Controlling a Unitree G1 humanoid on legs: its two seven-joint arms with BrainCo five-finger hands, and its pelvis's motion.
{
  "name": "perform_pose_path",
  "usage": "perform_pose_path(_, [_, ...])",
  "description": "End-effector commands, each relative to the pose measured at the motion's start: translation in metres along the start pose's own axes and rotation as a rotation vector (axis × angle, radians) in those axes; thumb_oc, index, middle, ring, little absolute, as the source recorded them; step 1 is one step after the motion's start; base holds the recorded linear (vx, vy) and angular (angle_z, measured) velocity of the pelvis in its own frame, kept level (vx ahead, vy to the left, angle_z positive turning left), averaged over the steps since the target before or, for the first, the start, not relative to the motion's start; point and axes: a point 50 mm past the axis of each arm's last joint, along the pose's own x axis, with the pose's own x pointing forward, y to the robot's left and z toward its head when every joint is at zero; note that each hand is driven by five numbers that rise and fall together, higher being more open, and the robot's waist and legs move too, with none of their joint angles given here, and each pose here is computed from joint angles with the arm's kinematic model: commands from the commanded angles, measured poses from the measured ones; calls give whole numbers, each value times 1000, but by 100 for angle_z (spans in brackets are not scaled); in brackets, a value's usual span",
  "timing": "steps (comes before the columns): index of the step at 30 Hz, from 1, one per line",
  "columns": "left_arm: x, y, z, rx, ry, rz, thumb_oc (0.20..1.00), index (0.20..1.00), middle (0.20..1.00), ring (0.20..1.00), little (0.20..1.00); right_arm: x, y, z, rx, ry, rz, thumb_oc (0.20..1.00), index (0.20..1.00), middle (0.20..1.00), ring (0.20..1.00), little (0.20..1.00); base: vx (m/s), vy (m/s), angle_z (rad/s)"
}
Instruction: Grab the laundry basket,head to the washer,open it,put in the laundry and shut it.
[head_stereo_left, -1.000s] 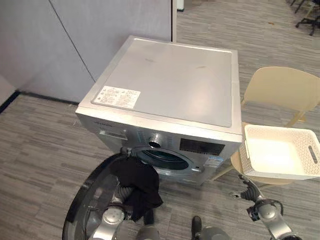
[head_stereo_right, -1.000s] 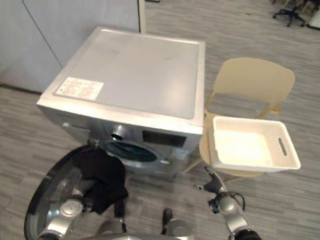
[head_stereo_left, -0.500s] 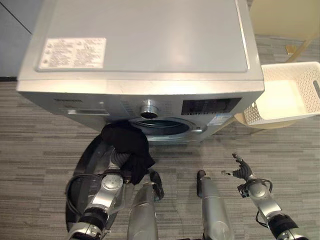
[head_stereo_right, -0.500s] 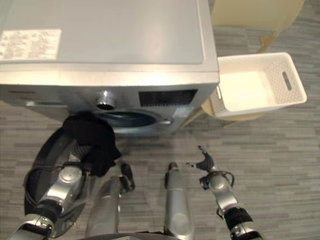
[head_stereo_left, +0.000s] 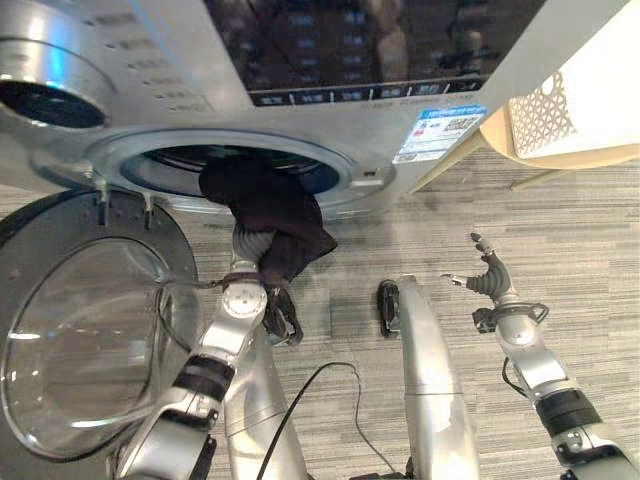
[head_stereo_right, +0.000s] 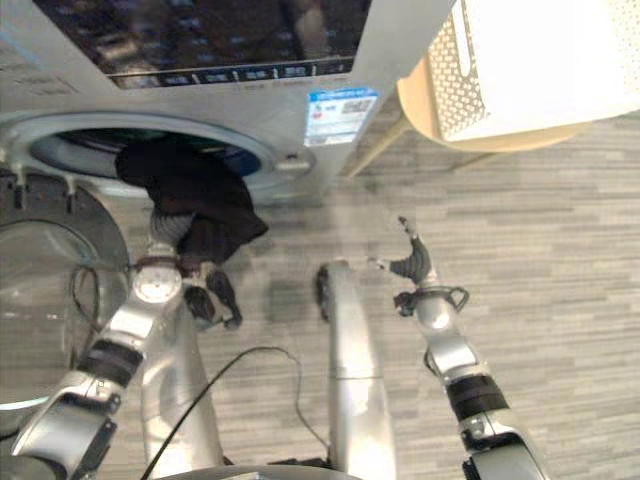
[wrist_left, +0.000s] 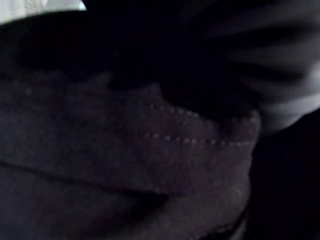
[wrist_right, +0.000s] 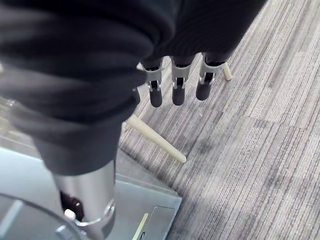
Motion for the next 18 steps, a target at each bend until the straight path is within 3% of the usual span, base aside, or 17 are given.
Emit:
perform_pose_path(1, [50,38,51,-24,-135,244,200,200,200,200,200,-25,3,-2,57,-61,25,1000,1000,1000,1000,1000,38,-29,-1])
perform_pose_path(3, [67,50,78,-3,-187,298,200,200,200,200,200,-26,3,0,61,-76,33,1000,1000,1000,1000,1000,18,-14,0])
perform_pose_path(5, [82,85,144,134,-388,446,200,200,200,200,200,-32,0,6,59,-137,62,1000,1000,1000,1000,1000,9,-12,2])
perform_pose_path(8, [82,98,174,247,-498,517,200,200,200,200,200,-35,-1,9,60,-169,81,1000,1000,1000,1000,1000,22,-21,-2])
perform_pose_path(9, [81,107,189,350,-562,564,200,200,200,200,200,-36,-3,11,62,-185,91,1000,1000,1000,1000,1000,39,-14,-3])
perform_pose_path(10, [78,122,212,585,-661,651,200,200,200,200,200,-39,-6,12,62,-213,110,1000,1000,1000,1000,1000,36,-9,-3])
perform_pose_path(13, [77,130,220,778,-689,669,200,200,200,200,200,-46,-10,9,57,-222,126,1000,1000,1000,1000,1000,0,0,0])
perform_pose_path(14, [81,124,220,777,-673,633,432,432,432,432,432,-47,-10,7,56,-212,128,1000,1000,1000,1000,1000,18,-15,3])
perform_pose_path(15, [81,124,220,777,-675,631,561,561,561,561,561,-47,-10,7,57,-212,126,1000,1000,1000,1000,1000,0,0,0])
perform_pose_path(16, [85,118,219,788,-654,593,1000,1000,1000,1000,1000,-47,-9,6,63,-204,127,1000,1000,1000,1000,1000,0,0,0])
perform_pose_path(18, [93,112,215,866,-587,484,1000,1000,1000,1000,1000,-44,-13,5,47,-193,117,1000,1000,1000,1000,1000,0,0,0])
